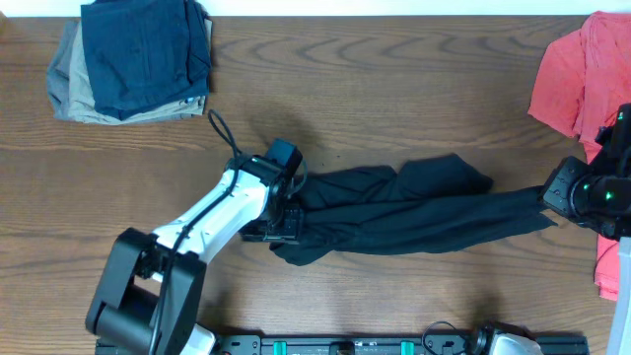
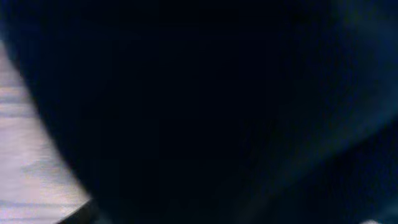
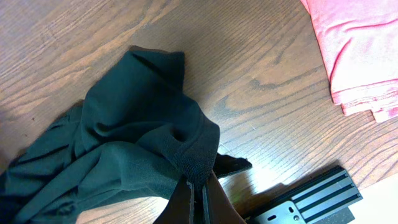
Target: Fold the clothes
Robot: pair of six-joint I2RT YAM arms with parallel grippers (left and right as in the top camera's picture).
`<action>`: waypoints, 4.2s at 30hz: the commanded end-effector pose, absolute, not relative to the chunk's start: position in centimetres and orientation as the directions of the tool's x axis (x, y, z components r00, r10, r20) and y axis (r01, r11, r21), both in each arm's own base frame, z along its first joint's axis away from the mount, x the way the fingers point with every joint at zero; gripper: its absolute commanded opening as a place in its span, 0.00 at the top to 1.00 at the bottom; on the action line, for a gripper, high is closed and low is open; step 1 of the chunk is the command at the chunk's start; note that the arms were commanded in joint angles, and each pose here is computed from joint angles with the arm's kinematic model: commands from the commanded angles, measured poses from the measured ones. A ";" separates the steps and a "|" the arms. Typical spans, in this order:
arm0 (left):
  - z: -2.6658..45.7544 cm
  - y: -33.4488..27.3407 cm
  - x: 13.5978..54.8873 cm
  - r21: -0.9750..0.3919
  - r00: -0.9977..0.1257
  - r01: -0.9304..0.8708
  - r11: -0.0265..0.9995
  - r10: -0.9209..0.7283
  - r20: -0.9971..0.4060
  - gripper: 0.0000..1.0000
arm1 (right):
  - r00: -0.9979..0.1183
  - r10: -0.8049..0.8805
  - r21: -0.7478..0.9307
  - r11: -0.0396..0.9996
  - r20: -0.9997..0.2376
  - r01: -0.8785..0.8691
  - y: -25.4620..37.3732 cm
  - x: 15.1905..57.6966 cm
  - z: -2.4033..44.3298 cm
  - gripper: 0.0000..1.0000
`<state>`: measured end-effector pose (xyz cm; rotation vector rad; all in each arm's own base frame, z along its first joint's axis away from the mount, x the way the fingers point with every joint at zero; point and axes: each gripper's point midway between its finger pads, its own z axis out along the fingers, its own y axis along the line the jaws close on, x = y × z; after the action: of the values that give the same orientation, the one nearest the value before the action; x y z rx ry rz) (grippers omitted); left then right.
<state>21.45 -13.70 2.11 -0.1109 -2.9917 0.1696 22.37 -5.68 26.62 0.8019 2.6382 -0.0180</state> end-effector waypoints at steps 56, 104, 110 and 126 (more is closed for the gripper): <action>2.3 -10.8 20.8 -0.444 -0.861 -0.507 0.739 -0.403 0.311 0.30 | -0.781 0.502 0.050 0.851 -0.371 0.524 -6.3 22.0 26.9 0.99; 5.1 -10.9 19.9 -0.395 -0.901 -0.431 0.811 -0.366 0.232 0.24 | -0.784 0.507 0.087 0.854 -0.358 0.512 -5.6 22.2 26.9 0.99; 1.8 -10.8 18.9 -0.337 -0.873 -0.469 0.817 -0.370 0.317 0.25 | -0.786 0.507 0.086 0.854 -0.353 0.512 -5.6 22.1 26.8 0.99; -0.2 -12.1 19.4 -0.336 -0.891 -0.426 0.840 -0.325 0.318 0.73 | -0.784 0.507 0.087 0.854 -0.359 0.513 -5.7 22.2 26.9 0.99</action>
<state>19.89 -12.08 0.31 0.6102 -2.7667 0.6224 22.03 -5.47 26.39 0.7776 2.6679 -0.0146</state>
